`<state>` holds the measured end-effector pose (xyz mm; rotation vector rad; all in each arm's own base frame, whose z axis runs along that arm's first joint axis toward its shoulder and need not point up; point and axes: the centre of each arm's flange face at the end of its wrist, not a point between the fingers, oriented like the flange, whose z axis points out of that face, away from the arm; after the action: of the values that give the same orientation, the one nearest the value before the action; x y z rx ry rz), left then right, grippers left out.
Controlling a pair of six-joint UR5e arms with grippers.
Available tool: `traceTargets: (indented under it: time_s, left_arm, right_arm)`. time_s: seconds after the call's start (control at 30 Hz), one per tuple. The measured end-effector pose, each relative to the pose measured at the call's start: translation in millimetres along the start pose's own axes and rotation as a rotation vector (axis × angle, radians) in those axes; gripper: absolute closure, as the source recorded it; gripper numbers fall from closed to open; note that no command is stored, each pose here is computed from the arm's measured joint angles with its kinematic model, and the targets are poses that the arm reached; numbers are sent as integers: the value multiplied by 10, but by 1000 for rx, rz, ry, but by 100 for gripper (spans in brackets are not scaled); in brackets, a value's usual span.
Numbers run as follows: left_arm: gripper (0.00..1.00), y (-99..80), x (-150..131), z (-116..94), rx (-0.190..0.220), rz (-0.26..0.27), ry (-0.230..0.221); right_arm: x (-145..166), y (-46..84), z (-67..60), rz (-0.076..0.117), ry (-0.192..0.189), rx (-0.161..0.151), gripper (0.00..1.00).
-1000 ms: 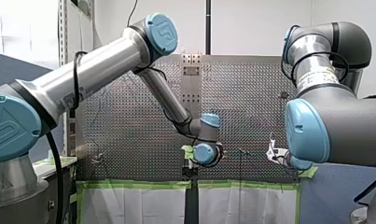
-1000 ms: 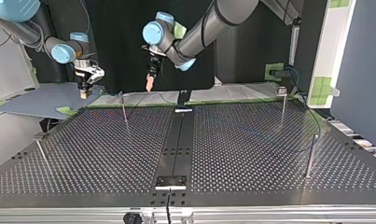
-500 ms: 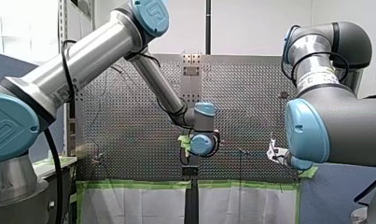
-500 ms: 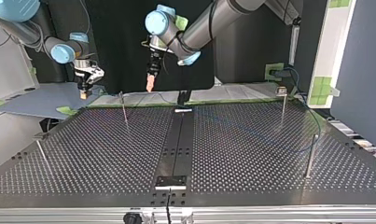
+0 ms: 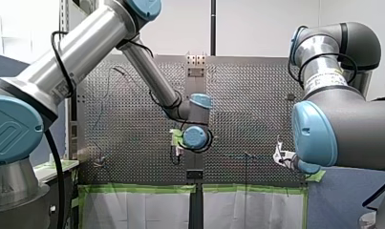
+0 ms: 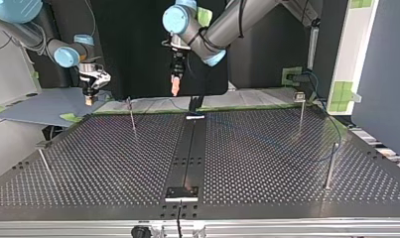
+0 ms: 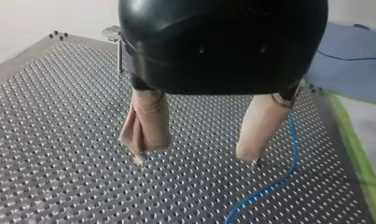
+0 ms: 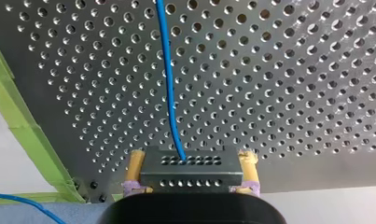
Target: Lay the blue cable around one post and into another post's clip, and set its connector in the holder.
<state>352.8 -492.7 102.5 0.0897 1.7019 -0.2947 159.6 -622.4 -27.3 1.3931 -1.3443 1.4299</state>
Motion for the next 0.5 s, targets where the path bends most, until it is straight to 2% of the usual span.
traceTargets:
  time_s: [0.17, 0.5]
  left_arm:
    - [0, 148, -98, -146, -32, 8, 25]
    - [0, 331, -285, -379, -51, -29, 24]
  right_arm:
    - [2, 3, 2, 2, 2, 1, 100]
    - [2, 10, 0, 3, 1, 0, 100]
